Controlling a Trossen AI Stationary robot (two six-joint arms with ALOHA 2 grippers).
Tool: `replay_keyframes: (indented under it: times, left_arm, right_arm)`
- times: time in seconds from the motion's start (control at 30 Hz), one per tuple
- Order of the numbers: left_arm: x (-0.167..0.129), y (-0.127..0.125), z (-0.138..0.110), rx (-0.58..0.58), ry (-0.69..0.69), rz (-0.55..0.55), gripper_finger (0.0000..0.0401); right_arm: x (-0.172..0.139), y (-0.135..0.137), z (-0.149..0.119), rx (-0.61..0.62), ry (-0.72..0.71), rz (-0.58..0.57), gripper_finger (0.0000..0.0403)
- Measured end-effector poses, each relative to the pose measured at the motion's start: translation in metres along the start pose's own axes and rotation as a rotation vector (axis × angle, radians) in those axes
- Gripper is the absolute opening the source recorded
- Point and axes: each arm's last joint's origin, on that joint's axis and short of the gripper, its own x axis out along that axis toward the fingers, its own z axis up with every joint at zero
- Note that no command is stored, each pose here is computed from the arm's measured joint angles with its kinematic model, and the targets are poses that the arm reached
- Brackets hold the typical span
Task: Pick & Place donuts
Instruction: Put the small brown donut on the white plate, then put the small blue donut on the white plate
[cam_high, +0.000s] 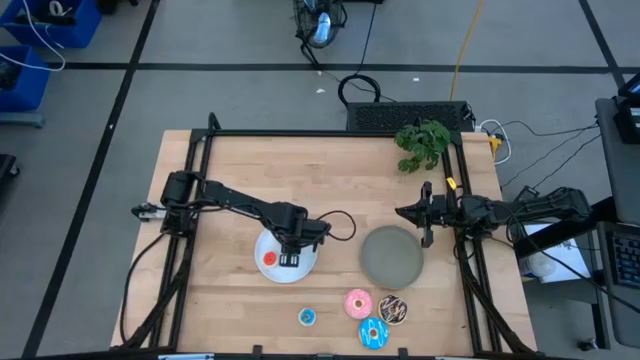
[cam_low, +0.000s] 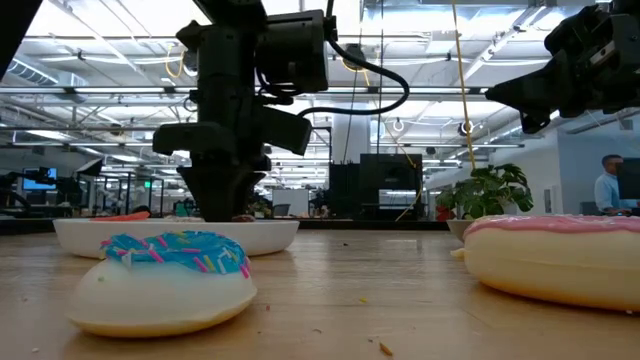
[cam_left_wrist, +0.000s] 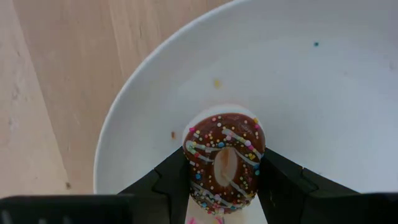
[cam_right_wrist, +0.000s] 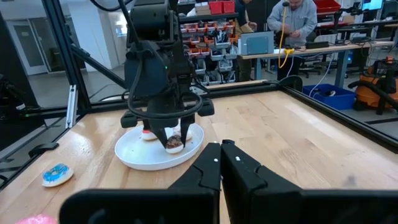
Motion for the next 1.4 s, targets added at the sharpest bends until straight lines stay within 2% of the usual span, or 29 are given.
replay_keyframes:
  times: [0.23,0.57,0.77,1.17,1.27,1.4]
  left_arm:
    - [0.0,-0.002,0.0,0.014,0.005,-0.065,0.017]
    - [0.0,-0.001,0.0,0.021,0.003,-0.013,0.0274]
    - [-0.002,-0.001,0.0,0.032,0.006,-0.013,0.03]
    - [-0.031,-0.009,0.012,0.044,0.007,-0.008,0.0287]
    - [-0.031,-0.008,0.011,0.043,0.015,0.024,0.0253]
    - [-0.031,-0.007,0.011,0.036,0.015,0.034,0.0173]
  right_arm:
    - [0.0,0.0,0.0,0.0,0.0,0.0,0.0]
    - [0.0,0.0,0.0,0.0,0.0,0.0,0.0]
    - [0.0,0.0,0.0,0.0,0.0,0.0,0.0]
    - [0.0,0.0,-0.002,-0.004,0.017,-0.001,0.0]
    - [0.0,0.0,-0.002,-0.003,0.017,-0.001,0.0]
    - [0.0,0.0,-0.002,-0.002,0.017,-0.001,0.0]
